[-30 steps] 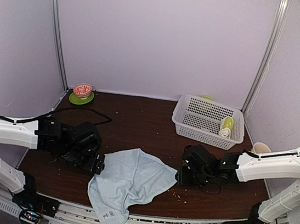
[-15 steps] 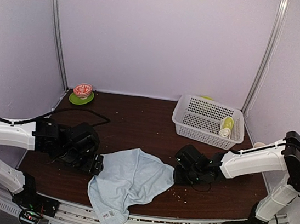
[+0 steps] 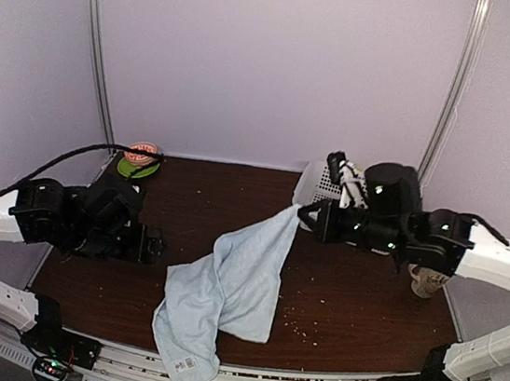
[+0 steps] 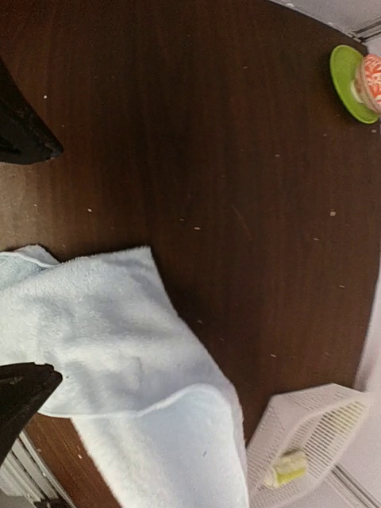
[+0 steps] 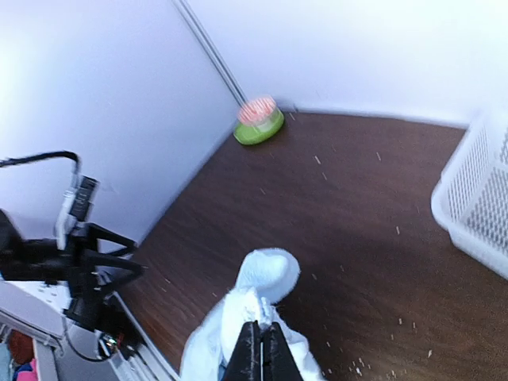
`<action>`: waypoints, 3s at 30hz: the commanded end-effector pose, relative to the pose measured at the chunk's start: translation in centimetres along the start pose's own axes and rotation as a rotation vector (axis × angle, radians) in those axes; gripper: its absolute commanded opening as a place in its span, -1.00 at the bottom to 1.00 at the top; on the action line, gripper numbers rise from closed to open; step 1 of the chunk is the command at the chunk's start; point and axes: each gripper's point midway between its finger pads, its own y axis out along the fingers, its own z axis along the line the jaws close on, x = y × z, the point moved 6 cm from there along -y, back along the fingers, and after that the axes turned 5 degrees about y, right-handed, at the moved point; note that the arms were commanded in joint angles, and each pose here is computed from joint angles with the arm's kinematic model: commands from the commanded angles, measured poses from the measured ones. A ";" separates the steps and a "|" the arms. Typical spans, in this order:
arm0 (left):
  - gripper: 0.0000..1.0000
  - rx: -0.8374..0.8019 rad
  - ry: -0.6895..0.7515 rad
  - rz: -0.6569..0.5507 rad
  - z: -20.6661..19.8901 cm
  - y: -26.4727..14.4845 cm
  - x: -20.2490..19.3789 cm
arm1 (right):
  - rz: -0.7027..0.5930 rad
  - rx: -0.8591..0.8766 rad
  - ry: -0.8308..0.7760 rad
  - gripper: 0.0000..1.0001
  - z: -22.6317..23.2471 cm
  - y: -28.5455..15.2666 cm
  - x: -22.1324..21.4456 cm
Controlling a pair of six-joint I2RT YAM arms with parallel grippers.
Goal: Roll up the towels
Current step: Pick up the towel from the center of the board.
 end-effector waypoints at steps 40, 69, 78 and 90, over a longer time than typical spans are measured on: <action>0.39 -0.332 0.773 0.450 -12.0 1.2 -16.6 | -0.037 -0.155 0.011 -1.00 -8.3 -7.9 -6.3; -1.00 -0.120 0.323 -0.040 -0.7 -0.1 -0.3 | -0.141 -0.205 0.052 -1.00 -8.6 -11.5 -3.9; -1.00 -0.073 0.327 -0.051 -0.7 0.8 3.2 | -0.128 -0.204 0.088 -1.00 -9.0 -10.5 -4.8; -1.00 -0.216 0.364 0.264 -3.3 8.5 -4.7 | -0.142 -0.330 0.091 -1.00 -12.1 -11.3 -6.9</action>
